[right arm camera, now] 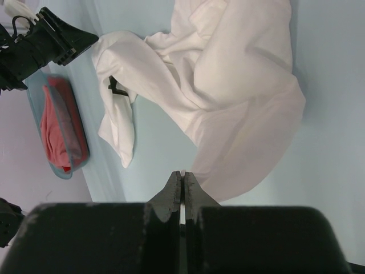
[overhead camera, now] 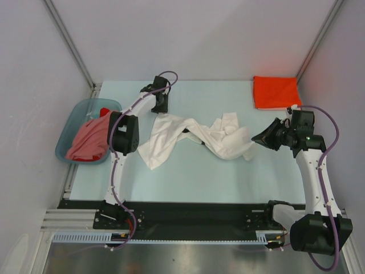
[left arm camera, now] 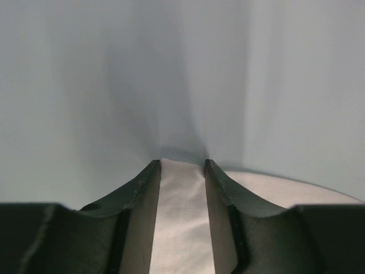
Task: Fold and stack the t-shirts
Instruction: Fold the tshirt
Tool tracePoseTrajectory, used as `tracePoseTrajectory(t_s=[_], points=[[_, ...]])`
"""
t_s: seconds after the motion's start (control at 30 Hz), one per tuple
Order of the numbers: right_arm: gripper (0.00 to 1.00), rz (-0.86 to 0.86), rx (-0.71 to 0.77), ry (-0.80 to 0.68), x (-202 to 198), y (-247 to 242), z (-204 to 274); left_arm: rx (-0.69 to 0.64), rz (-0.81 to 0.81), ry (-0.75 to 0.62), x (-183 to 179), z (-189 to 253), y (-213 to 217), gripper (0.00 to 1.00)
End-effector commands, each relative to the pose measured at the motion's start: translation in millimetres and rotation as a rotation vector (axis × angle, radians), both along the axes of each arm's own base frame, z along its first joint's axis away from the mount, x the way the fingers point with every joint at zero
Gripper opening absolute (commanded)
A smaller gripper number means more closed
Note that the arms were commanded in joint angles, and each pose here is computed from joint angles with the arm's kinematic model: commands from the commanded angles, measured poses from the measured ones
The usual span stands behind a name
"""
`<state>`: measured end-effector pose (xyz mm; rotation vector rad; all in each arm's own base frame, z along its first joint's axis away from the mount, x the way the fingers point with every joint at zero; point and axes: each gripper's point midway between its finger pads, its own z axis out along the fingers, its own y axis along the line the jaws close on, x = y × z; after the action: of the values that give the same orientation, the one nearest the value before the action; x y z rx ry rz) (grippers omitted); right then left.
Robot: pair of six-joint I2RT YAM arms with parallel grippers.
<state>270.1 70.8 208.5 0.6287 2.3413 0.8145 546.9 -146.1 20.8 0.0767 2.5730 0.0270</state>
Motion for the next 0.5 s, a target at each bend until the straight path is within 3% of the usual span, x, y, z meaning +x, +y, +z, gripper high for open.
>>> tracePoseTrajectory(t_s=[0.0,0.07,0.13,0.17,0.2,0.33,0.47], points=[[0.0,0.003,0.003,-0.077,8.1,-0.5,20.7,0.005,-0.009,0.081,-17.4,-11.9,-2.9,0.4],[0.0,0.001,-0.002,-0.078,8.7,-1.5,20.9,0.008,-0.009,0.09,-16.5,-13.0,-3.2,0.34],[0.0,-0.006,-0.007,-0.078,9.8,-4.1,21.7,0.004,-0.008,0.091,-16.7,-13.4,-3.8,0.22],[0.0,-0.012,-0.014,-0.081,11.1,-5.8,22.1,0.003,-0.008,0.089,-17.3,-12.5,-3.6,0.15],[0.0,-0.02,-0.018,-0.084,12.8,-8.0,22.9,0.002,-0.008,0.085,-16.7,-11.1,-3.8,0.0],[0.0,-0.102,-0.091,-0.162,44.5,-32.0,37.2,0.004,-0.002,0.012,-7.2,23.9,-1.4,0.0],[0.0,-0.233,-0.192,-0.301,98.2,-71.6,61.4,-0.075,-0.019,-0.147,14.5,103.8,-9.4,0.0]])
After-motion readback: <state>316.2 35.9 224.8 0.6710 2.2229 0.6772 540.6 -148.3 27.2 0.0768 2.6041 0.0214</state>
